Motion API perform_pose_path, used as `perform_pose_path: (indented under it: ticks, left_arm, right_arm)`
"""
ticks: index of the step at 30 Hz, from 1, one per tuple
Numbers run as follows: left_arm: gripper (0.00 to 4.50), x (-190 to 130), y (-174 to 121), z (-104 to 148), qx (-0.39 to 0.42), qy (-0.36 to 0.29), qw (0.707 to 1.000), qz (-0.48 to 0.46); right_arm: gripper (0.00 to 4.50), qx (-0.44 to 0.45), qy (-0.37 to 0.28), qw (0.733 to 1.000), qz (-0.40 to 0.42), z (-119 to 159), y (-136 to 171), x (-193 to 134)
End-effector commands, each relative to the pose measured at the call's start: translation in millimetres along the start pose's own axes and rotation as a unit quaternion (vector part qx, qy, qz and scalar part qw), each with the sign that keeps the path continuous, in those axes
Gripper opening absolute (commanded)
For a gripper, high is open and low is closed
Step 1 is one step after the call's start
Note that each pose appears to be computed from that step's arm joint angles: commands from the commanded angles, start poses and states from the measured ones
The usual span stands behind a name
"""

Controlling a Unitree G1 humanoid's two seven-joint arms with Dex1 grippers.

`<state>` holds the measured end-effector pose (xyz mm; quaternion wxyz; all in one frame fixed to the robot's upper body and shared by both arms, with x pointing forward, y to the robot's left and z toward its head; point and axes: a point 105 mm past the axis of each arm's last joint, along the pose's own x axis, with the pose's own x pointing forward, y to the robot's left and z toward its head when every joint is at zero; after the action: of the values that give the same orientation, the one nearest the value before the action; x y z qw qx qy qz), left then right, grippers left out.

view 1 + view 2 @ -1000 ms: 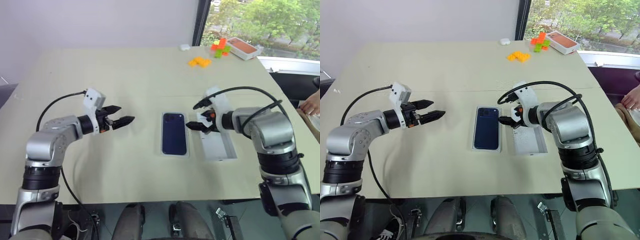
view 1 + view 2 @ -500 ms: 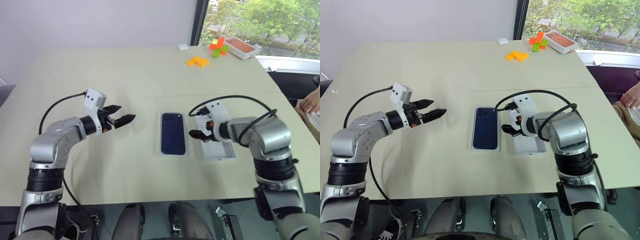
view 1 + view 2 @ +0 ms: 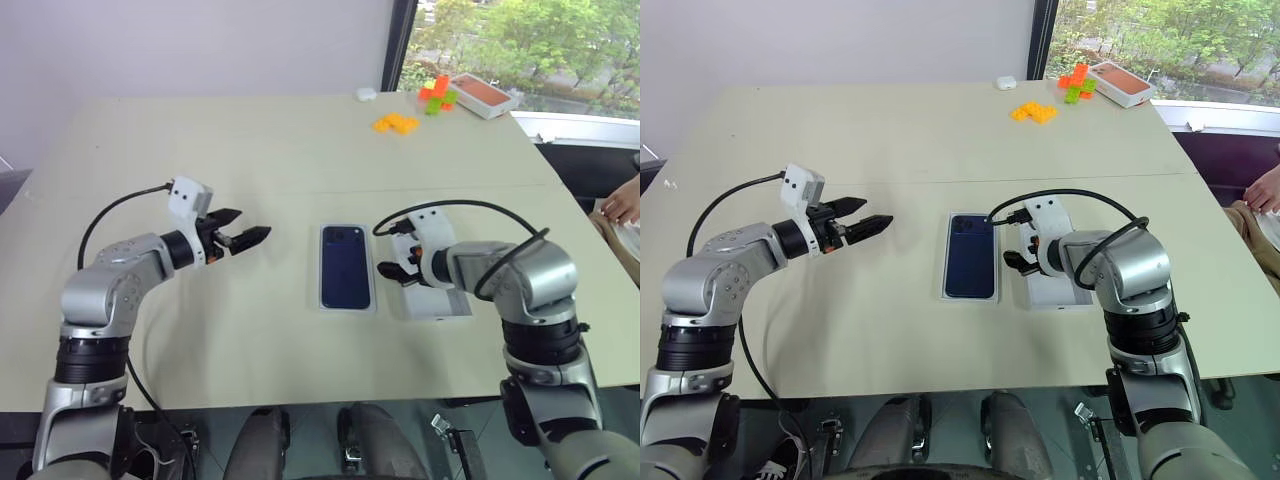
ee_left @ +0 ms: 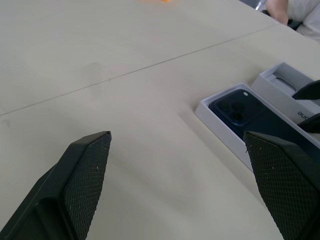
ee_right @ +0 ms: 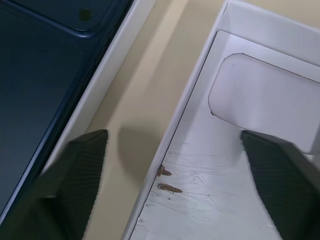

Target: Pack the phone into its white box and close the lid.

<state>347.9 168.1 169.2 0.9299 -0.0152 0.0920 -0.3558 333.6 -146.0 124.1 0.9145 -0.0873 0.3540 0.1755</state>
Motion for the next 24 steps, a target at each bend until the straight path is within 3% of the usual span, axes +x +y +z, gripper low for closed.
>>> perform_pose_path:
  ticks: [1,6,12,17,21,24]
  left_arm:
    - [4.5,-1,-2,15,0.015,-0.025,1.0,-0.001]
    - [4.5,-1,-2,17,0.012,-0.029,1.0,0.001]
    - [4.5,-2,0,17,0.005,-0.029,1.0,0.006]
    - [4.5,-3,1,18,0.003,-0.03,0.999,0.008]
    - [4.5,-3,5,21,-0.002,-0.038,0.999,0.014]
    - [4.5,-5,9,27,-0.008,-0.051,0.998,0.021]
  right_arm:
    - [2.68,0.005,-0.01,1.0,0.0,1,-1,-5]
    - [0.09,0.0,-0.005,1.0,-0.002,-1,2,-4]
    - [0.03,0.017,-0.009,0.999,-0.047,7,-12,-4]
    - [0.03,0.064,-0.056,0.995,-0.059,37,-16,-8]
    - [0.03,0.107,-0.199,0.974,0.014,103,1,-30]
    - [0.03,0.183,-0.265,0.935,0.15,136,28,-45]
